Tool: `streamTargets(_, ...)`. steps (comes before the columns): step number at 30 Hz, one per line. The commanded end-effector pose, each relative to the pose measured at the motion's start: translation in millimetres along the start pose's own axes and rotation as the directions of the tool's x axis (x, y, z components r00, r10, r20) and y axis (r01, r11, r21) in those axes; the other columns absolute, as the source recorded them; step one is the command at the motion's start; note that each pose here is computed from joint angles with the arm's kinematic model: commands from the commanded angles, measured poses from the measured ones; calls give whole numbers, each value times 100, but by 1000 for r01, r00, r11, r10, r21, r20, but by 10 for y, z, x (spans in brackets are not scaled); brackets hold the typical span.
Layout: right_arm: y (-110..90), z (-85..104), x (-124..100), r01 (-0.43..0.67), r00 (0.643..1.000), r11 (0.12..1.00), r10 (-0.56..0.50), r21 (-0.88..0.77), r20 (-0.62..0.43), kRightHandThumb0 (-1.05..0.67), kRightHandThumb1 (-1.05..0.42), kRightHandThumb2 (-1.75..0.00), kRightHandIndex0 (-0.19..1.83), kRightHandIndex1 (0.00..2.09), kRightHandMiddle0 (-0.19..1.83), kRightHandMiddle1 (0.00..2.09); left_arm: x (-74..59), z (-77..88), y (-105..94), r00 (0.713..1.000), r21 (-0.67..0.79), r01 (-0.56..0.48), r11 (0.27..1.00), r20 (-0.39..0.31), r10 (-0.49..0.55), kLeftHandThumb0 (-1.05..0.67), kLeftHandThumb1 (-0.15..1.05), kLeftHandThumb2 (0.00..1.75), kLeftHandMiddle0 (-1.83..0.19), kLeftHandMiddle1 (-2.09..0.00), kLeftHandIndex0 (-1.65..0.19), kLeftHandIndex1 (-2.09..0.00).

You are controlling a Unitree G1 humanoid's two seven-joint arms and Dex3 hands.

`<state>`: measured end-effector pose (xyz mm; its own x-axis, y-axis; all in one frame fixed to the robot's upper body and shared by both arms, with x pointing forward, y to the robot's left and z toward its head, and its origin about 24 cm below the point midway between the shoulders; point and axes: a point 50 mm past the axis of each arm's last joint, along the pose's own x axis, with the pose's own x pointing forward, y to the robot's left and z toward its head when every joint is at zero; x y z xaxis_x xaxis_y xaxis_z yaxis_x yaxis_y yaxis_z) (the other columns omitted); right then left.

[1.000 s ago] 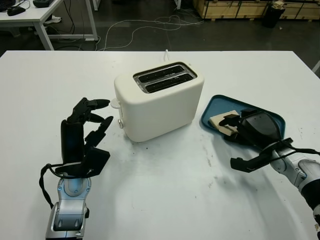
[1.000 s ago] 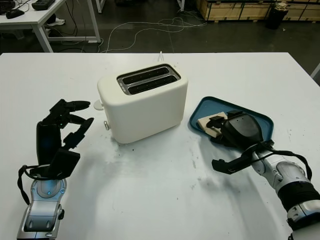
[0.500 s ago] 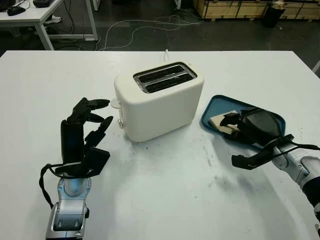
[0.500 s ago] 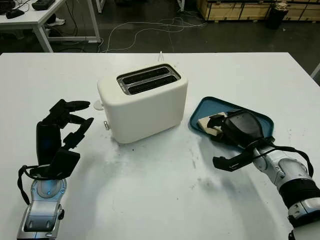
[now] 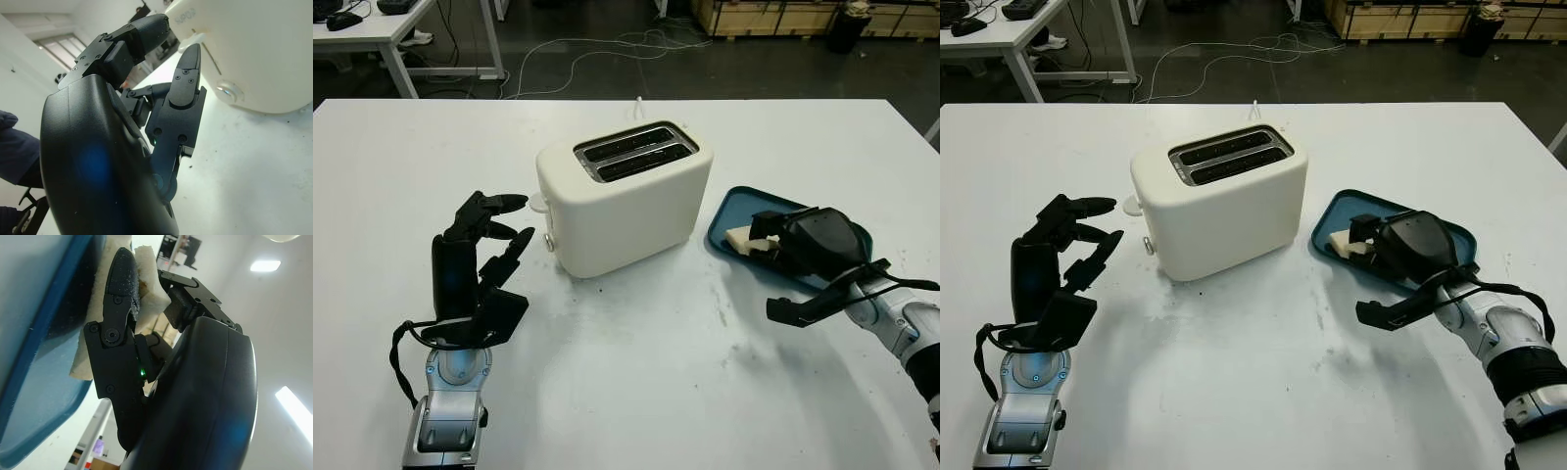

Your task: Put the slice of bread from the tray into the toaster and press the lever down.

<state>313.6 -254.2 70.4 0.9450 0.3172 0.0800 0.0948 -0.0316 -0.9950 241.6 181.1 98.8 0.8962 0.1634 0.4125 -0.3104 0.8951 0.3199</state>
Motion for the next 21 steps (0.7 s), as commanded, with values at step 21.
streamTargets(21,-953,-204,486,329,944,942,-329,-67,14,-62,-92,-48,93,175,63,175,-7,6,-8,1000,-5,-7,1000,12,7,-18,92,15,-49,-135,-54,-82)
